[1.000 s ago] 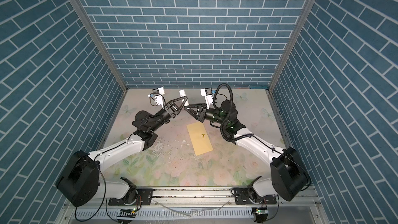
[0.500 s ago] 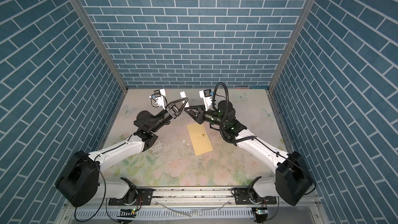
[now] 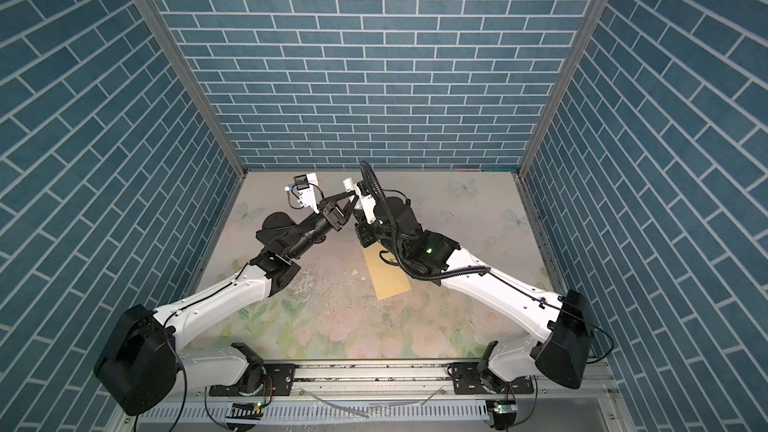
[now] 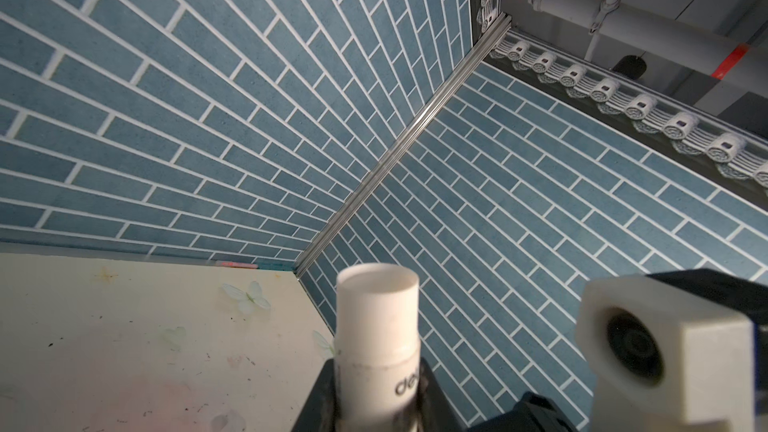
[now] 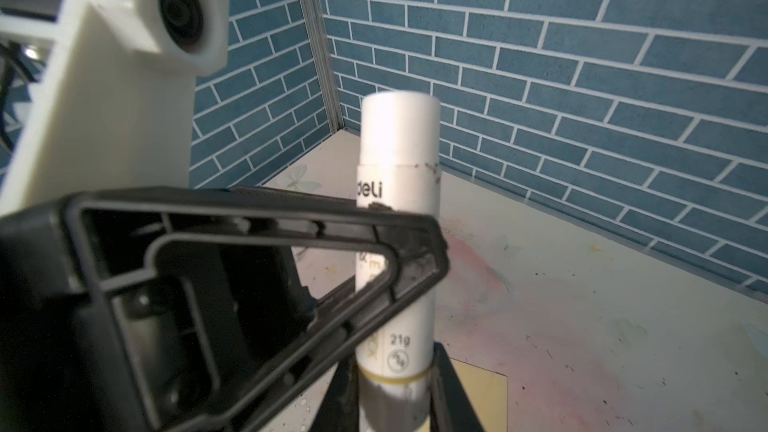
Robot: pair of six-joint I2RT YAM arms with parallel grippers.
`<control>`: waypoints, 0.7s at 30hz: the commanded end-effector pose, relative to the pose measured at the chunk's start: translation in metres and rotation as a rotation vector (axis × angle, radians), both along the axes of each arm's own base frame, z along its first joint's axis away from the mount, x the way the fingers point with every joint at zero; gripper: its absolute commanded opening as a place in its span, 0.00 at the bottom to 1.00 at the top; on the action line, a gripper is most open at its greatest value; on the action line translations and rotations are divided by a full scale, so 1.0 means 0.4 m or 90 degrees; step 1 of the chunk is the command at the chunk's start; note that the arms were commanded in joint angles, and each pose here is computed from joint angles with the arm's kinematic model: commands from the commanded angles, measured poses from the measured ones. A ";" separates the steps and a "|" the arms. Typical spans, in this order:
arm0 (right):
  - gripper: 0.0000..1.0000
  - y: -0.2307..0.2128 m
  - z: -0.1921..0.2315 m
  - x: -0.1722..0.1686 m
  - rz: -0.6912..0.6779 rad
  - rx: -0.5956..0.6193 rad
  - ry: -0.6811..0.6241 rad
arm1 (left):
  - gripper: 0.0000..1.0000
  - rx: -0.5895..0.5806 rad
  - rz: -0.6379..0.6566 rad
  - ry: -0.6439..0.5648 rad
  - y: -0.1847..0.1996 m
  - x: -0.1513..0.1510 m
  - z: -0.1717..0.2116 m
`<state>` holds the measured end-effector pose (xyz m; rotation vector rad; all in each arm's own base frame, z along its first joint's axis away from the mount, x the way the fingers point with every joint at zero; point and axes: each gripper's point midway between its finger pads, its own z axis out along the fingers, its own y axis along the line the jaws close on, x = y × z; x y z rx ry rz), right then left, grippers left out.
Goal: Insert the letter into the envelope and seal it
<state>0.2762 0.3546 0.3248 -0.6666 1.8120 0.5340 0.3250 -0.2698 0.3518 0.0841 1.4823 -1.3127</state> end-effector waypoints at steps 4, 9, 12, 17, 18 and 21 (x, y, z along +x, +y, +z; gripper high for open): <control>0.48 -0.099 0.050 -0.020 0.008 0.020 -0.013 | 0.00 0.150 0.049 -0.043 0.023 -0.011 -0.043; 0.59 -0.228 -0.001 0.017 -0.060 0.048 0.065 | 0.00 0.251 0.081 -0.092 0.051 -0.025 -0.066; 0.60 -0.304 -0.058 0.058 -0.128 0.012 0.121 | 0.00 0.297 0.087 -0.110 0.061 -0.033 -0.083; 0.61 -0.401 -0.185 0.128 -0.223 -0.084 0.251 | 0.00 0.330 0.081 -0.117 0.062 -0.042 -0.110; 0.62 -0.410 -0.211 0.142 -0.230 -0.098 0.277 | 0.00 0.335 0.076 -0.117 0.058 -0.044 -0.117; 0.65 -0.429 -0.289 0.177 -0.249 -0.148 0.349 | 0.00 0.347 0.064 -0.115 0.046 -0.049 -0.134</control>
